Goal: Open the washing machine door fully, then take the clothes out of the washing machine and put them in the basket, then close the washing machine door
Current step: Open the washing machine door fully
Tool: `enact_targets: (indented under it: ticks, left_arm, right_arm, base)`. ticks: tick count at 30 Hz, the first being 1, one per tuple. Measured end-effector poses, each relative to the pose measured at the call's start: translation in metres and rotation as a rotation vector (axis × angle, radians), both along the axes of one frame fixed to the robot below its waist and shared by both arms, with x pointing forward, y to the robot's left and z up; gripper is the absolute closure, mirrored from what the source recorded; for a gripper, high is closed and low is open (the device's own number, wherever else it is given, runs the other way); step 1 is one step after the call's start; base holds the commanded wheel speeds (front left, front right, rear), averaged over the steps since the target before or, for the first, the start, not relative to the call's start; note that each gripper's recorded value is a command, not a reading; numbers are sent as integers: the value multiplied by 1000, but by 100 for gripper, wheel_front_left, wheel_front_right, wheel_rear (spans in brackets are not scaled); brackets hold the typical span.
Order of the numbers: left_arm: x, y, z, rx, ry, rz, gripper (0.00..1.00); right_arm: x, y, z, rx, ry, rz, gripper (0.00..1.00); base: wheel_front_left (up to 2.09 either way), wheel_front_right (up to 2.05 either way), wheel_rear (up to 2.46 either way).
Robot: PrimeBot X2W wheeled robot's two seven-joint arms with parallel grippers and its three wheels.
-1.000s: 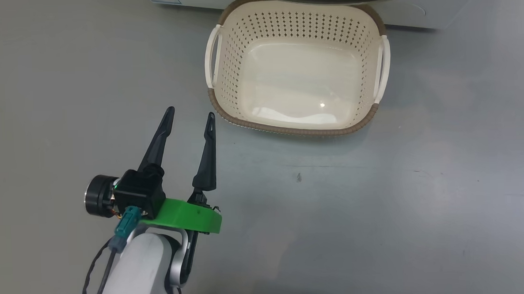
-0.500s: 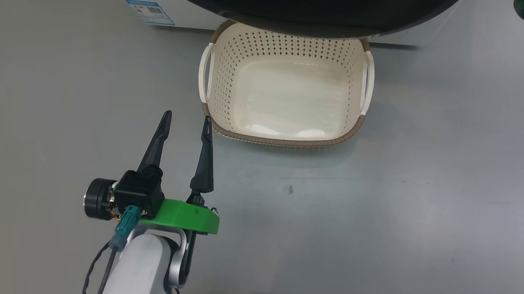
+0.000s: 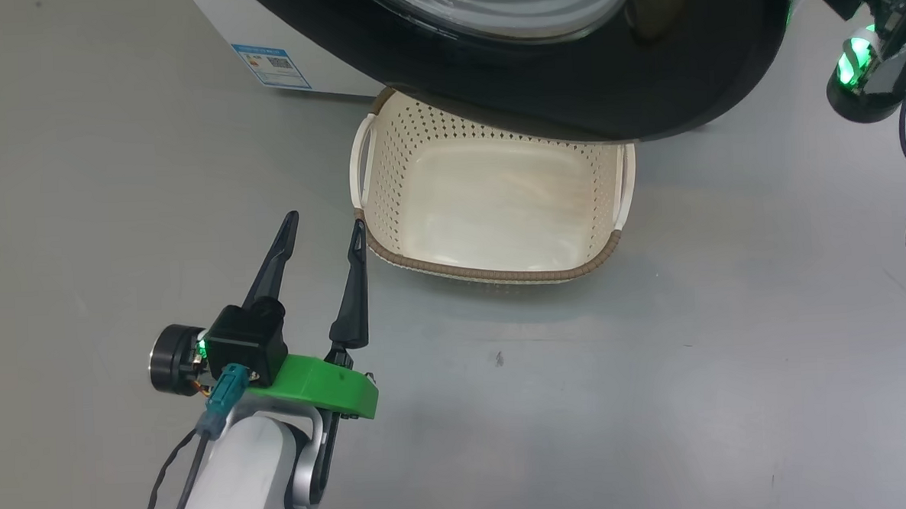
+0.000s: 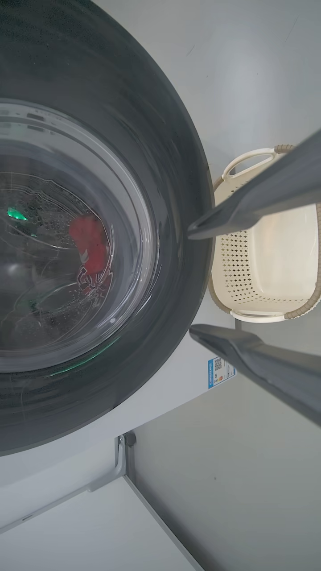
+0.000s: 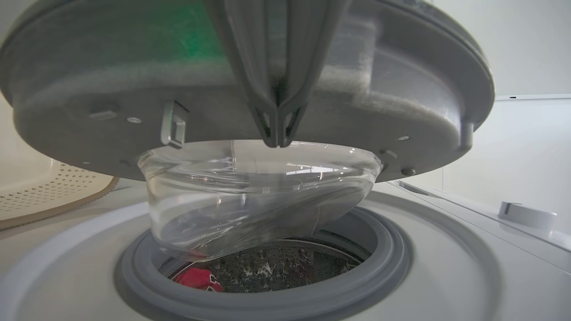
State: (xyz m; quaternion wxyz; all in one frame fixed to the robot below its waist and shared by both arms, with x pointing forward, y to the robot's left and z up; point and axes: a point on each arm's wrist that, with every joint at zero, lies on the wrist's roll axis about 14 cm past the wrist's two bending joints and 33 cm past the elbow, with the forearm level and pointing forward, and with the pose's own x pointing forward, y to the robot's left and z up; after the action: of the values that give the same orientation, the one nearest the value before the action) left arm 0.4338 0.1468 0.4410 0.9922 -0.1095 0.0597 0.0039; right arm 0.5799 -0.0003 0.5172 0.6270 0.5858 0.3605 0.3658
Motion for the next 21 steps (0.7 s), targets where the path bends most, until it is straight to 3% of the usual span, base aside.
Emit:
enact_targets:
  ticks: [21]
  left_arm:
    - [-32, 5, 21, -3, -33, 25, 0]
  right_arm:
    - [-78, 40, 15, 75, 19, 119, 100]
  base:
    - [0, 0, 0]
